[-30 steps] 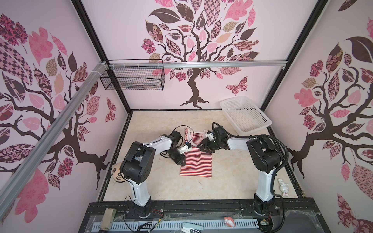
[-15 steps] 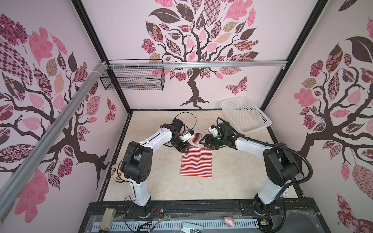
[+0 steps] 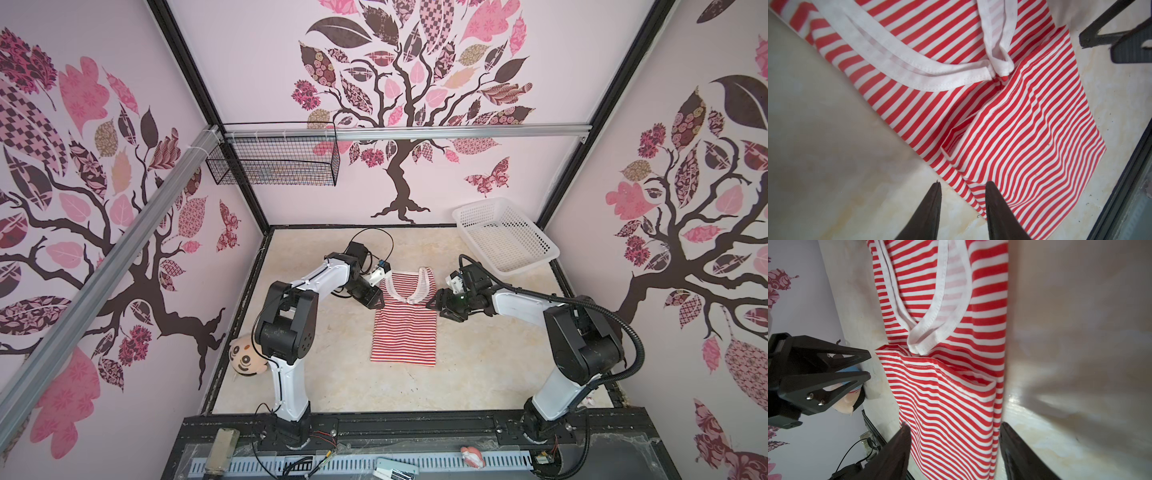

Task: Fold and stack tank tops
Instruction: Smooth out the tank top at the center of the table.

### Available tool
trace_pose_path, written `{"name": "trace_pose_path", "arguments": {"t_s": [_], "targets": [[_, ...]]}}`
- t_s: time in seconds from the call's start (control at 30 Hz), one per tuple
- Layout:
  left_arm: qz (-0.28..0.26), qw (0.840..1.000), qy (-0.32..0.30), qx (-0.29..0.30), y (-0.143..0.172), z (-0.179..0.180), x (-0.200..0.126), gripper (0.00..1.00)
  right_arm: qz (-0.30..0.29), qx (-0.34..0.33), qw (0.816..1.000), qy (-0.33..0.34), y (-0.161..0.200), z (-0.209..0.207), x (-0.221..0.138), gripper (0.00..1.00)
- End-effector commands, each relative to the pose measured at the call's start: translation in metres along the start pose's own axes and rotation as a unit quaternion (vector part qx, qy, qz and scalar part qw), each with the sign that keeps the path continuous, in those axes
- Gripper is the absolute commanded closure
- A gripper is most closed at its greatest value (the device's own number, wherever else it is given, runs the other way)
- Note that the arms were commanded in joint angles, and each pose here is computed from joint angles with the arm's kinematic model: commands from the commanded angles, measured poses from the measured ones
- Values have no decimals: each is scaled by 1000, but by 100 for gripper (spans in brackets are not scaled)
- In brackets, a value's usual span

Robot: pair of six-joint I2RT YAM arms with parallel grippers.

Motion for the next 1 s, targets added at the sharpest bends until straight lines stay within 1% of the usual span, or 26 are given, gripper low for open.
{"name": "trace_pose_path", "arguments": {"t_s": [0.0, 0.1, 0.17, 0.23, 0.33, 0.43, 0.53, 0.67, 0.77, 0.83, 0.9, 0.97], "targets": [[-16, 999, 28, 0, -5, -2, 2, 61, 4, -11, 1000, -11, -3, 6, 3, 37], [-21, 999, 38, 3, -6, -4, 3, 61, 5, -12, 999, -34, -3, 13, 1, 44], [-16, 1000, 16, -2, -5, 3, 7, 61, 6, -12, 999, -42, -5, 17, 0, 47], [6, 1000, -13, -4, -4, 11, 14, 61, 11, -11, 999, -49, -6, 19, 2, 49], [24, 999, -35, -9, -2, 19, 21, 61, 17, -7, 998, -55, -8, 20, 7, 50], [30, 997, -64, -10, -2, 27, 23, 61, 23, -6, 998, -50, -11, 17, 14, 50], [35, 996, -81, -8, -1, 30, 26, 61, 32, -2, 998, -48, -13, 12, 24, 51], [45, 994, -95, -3, 1, 32, 30, 61, 35, 8, 999, -40, -18, 5, 35, 50], [61, 992, -108, 5, 5, 31, 36, 61, 29, 14, 999, -20, -20, -2, 40, 49], [75, 990, -117, 14, 10, 29, 39, 61, 29, 16, 999, -13, -20, -4, 42, 47], [79, 989, -126, 18, 13, 28, 37, 61, 32, 13, 999, -19, -19, -2, 39, 44], [73, 989, -131, 14, 17, 27, 30, 61, 30, 7, 999, -37, -17, 6, 31, 38]]}}
Point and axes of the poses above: each gripper's point midway between its finger pads, its own x axis out along the fingers, its own z axis along the line the jaws close on, y = z × x, the point moved 7 cm from there along -x, back along the fingers, and after that the axes turned 9 degrees about x, right-handed, at the moved point
